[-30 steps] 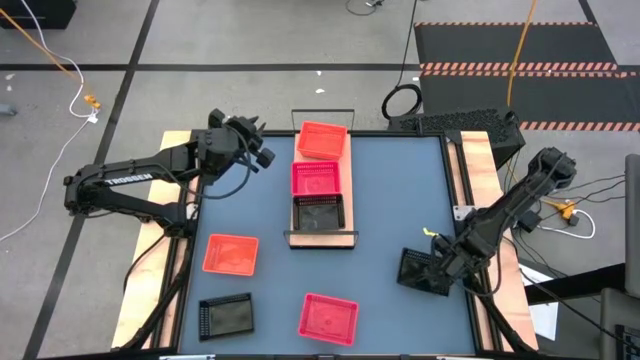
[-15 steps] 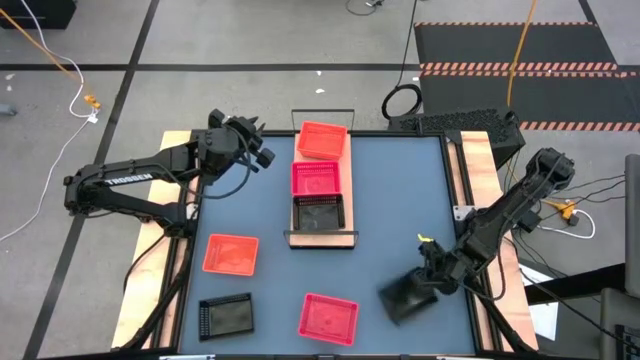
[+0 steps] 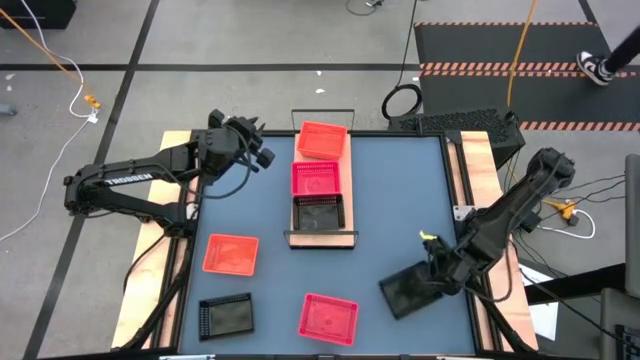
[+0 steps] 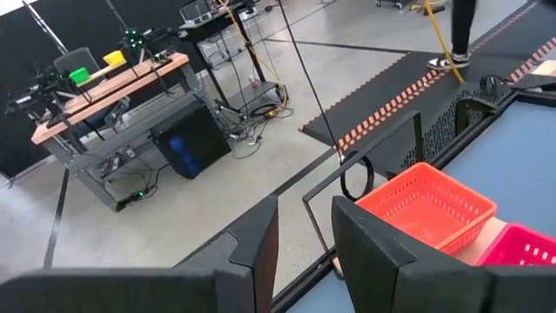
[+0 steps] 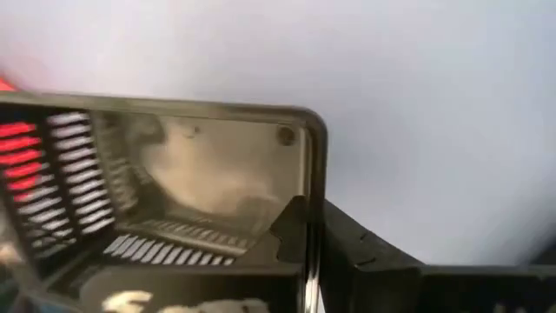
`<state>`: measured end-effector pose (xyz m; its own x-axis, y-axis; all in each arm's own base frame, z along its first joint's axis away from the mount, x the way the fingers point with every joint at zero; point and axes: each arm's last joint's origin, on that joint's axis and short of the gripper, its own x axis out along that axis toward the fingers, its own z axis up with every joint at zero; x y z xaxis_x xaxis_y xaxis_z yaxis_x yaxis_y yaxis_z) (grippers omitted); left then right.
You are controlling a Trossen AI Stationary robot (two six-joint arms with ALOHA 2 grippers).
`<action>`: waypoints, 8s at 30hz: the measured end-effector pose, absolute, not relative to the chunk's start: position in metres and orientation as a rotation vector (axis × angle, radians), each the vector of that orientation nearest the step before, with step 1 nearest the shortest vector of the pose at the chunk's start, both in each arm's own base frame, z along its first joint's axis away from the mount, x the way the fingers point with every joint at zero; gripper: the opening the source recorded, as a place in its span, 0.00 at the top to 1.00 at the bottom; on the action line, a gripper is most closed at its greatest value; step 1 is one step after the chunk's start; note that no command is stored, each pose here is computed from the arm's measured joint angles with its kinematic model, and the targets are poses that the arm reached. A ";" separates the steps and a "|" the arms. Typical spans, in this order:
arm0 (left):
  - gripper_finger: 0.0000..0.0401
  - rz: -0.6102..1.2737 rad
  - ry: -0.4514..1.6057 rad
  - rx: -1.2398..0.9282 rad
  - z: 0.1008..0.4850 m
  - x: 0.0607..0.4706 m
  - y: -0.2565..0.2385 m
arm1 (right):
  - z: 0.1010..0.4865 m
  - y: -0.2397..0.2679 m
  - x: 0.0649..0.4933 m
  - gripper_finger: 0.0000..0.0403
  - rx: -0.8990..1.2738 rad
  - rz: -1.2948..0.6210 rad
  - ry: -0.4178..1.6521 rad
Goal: Stack baskets on shelf by color
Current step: Stack the right black bin on the black bin on the shelf, then stack the orange bin on the stacked orange bins on the shelf
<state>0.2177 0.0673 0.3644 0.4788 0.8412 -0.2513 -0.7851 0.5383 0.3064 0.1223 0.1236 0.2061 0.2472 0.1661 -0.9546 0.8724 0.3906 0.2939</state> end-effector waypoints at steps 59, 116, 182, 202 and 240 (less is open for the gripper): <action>0.72 0.992 0.404 0.188 0.365 0.218 0.067 | 0.258 -0.031 0.310 0.98 0.932 -0.545 0.619; 0.72 0.993 0.397 0.185 0.366 0.218 0.068 | 0.253 -0.030 0.305 0.70 0.799 -0.267 0.821; 0.72 0.974 0.822 -0.213 0.293 0.223 0.027 | 0.299 -0.012 0.159 0.71 -0.138 -0.056 -0.535; 0.72 1.066 0.992 -0.431 0.254 0.190 -0.019 | 0.303 -0.012 0.151 0.71 -0.150 -0.068 -0.555; 0.72 0.926 1.399 -0.755 0.225 0.166 -0.064 | 0.301 -0.017 0.152 0.71 -0.076 -0.235 -0.517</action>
